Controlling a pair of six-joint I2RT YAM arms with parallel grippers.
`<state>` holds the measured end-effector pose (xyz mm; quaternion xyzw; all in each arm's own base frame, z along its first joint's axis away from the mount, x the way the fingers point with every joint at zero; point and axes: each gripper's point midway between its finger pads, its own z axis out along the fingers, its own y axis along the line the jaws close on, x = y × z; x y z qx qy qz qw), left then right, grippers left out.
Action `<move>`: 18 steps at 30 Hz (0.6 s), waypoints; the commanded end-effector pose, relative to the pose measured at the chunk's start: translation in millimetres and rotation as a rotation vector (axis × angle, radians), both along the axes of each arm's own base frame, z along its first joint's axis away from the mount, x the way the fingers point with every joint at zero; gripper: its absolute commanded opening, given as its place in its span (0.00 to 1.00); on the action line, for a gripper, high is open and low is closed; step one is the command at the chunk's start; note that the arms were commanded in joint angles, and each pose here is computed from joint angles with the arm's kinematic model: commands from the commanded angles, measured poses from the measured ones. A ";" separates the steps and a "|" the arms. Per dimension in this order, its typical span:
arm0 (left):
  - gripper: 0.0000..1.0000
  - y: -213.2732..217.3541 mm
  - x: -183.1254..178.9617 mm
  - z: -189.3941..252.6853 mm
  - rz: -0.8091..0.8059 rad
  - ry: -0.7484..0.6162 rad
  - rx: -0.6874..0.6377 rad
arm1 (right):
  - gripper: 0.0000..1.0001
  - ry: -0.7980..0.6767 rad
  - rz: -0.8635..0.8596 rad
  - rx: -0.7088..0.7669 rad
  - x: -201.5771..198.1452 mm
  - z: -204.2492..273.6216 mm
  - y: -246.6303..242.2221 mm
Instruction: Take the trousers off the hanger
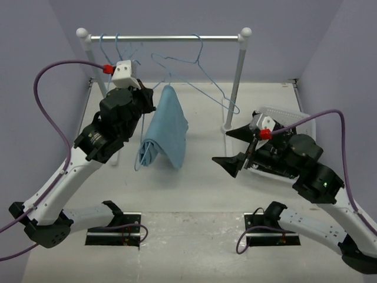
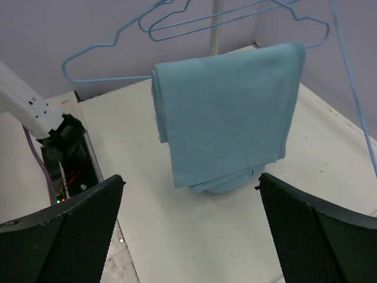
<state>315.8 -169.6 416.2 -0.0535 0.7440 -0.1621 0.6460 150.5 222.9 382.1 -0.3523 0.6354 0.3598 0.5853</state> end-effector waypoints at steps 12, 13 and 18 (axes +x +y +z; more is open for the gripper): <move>0.00 10.2 -2.9 78.1 0.098 -0.170 -0.252 | 0.99 -0.091 -0.145 -0.184 66.2 -39.5 148.4; 0.00 12.7 -4.9 79.1 0.102 -0.172 -0.261 | 0.99 -0.087 -0.146 -0.181 68.3 -42.8 153.8; 0.00 18.9 -7.1 81.5 0.127 -0.179 -0.277 | 0.99 -0.030 -0.115 -0.137 69.8 -67.3 180.1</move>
